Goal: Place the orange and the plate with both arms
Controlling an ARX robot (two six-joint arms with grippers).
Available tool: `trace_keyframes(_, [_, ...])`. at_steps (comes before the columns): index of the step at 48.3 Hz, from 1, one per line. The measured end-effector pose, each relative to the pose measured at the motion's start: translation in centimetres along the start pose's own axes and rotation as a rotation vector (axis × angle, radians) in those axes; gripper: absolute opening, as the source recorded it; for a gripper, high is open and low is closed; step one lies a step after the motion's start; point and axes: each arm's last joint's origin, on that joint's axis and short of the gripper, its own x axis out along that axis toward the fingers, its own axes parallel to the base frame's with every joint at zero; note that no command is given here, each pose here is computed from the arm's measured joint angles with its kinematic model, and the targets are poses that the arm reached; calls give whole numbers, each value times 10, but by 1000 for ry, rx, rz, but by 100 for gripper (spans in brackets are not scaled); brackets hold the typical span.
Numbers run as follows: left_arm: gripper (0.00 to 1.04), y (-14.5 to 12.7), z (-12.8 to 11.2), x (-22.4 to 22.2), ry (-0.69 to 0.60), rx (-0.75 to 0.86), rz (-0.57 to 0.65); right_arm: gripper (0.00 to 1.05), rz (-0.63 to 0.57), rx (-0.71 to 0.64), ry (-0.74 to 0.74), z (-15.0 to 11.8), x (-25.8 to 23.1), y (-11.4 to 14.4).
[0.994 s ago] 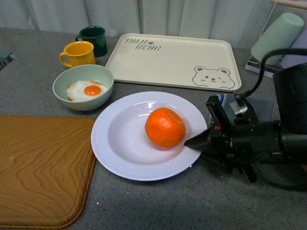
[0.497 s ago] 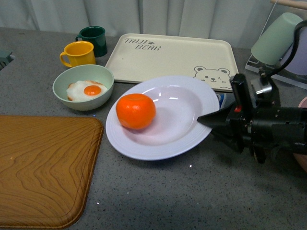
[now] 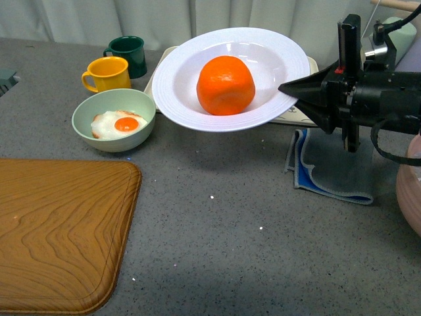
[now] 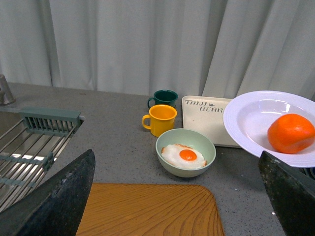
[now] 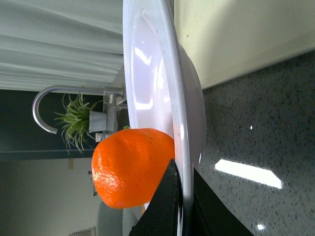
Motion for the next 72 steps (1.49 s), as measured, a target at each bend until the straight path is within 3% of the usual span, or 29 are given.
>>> trace_keyframes(25, [98, 0, 0, 0, 0, 0, 0, 1, -58, 19, -7, 76, 84, -16])
trace_keyframes(43, [98, 0, 0, 0, 0, 0, 0, 1, -132, -2, 21, 89, 126, -20])
trace_keyframes(54, [98, 0, 0, 0, 0, 0, 0, 34, -160, -66, -7, 87, 126, -19])
trace_keyframes(61, [98, 0, 0, 0, 0, 0, 0, 65, -306, -266, -62, 81, 110, -11])
trace_keyframes(65, [98, 0, 0, 0, 0, 0, 0, 82, -371, -471, -146, 84, 97, 6])
trace_keyframes(68, [98, 0, 0, 0, 0, 0, 0, 74, -460, -754, -431, 83, 85, 16])
trace_keyframes(72, [98, 0, 0, 0, 0, 0, 0, 56, -551, -975, -726, 68, 48, 29])
